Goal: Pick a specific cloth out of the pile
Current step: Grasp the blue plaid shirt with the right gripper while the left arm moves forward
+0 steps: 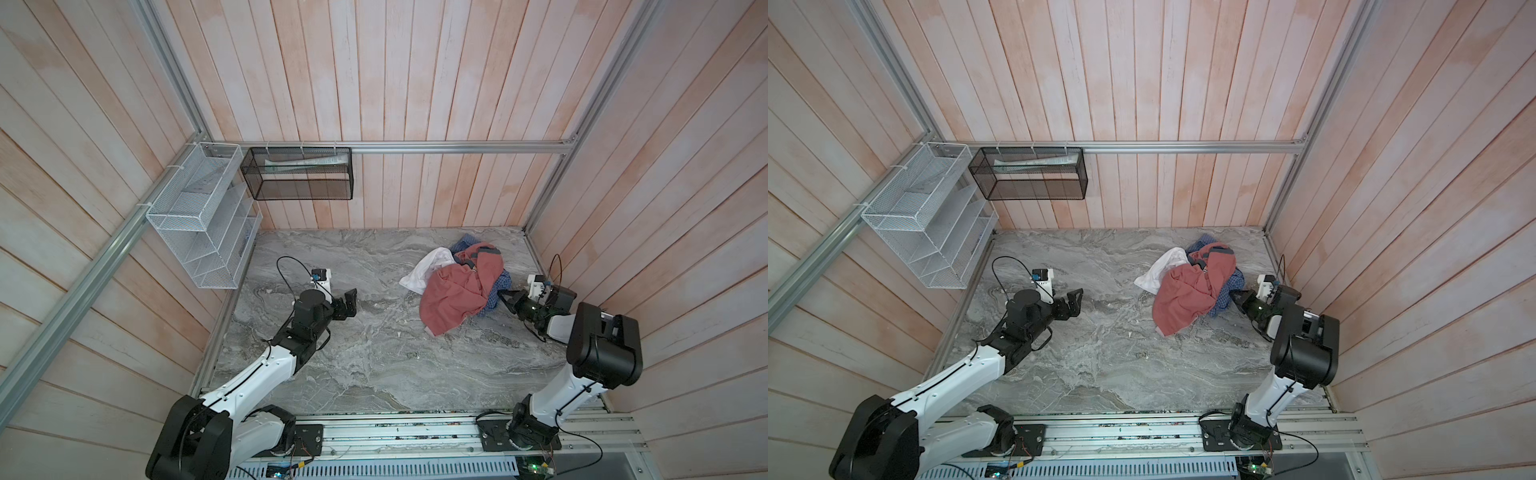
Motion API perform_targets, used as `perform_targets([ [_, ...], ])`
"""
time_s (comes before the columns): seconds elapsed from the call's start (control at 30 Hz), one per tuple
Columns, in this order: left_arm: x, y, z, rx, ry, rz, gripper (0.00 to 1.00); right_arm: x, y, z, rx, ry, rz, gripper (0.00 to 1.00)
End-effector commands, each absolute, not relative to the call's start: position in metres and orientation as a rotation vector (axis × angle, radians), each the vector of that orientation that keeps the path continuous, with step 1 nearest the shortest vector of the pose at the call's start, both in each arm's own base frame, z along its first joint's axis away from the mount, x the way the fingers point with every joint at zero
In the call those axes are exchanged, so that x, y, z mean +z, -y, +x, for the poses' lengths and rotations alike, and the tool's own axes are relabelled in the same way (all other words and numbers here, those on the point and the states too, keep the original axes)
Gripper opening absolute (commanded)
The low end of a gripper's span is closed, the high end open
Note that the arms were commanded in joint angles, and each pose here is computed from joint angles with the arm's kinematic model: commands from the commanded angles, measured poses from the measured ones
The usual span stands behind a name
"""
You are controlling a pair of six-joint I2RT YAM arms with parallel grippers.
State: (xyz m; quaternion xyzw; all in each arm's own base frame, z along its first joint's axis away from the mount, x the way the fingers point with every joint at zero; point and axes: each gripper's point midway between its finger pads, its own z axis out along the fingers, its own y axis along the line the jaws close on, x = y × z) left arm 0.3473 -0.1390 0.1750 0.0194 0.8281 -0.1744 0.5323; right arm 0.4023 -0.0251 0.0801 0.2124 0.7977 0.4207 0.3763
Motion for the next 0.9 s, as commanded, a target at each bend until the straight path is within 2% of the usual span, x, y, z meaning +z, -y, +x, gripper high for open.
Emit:
perform_targets([
  [0.0,0.179,0.135,0.349,-0.388,-1.976,0.009,1.0,0.106,0.026,0.404,1.056,-1.988,0.479,0.0],
  [0.23,0.181,0.127,0.343,-0.354,-1.978,-0.004,1.0,0.16,0.02,0.412,1.052,-1.896,0.401,0.0],
  [0.33,0.179,0.125,0.34,-0.339,-1.988,-0.001,1.0,0.172,0.016,0.425,0.907,-1.976,0.364,0.0],
  [0.43,0.175,0.126,0.339,-0.343,-1.991,0.01,1.0,0.152,0.039,0.426,0.75,-2.056,0.482,0.43],
  [0.57,0.166,0.13,0.338,-0.358,-2.01,0.027,1.0,0.132,0.043,0.42,0.775,-2.087,0.524,0.55],
  [0.87,0.167,0.133,0.339,-0.37,-1.993,0.048,1.0,0.083,0.028,0.391,0.811,-2.192,0.535,0.7],
])
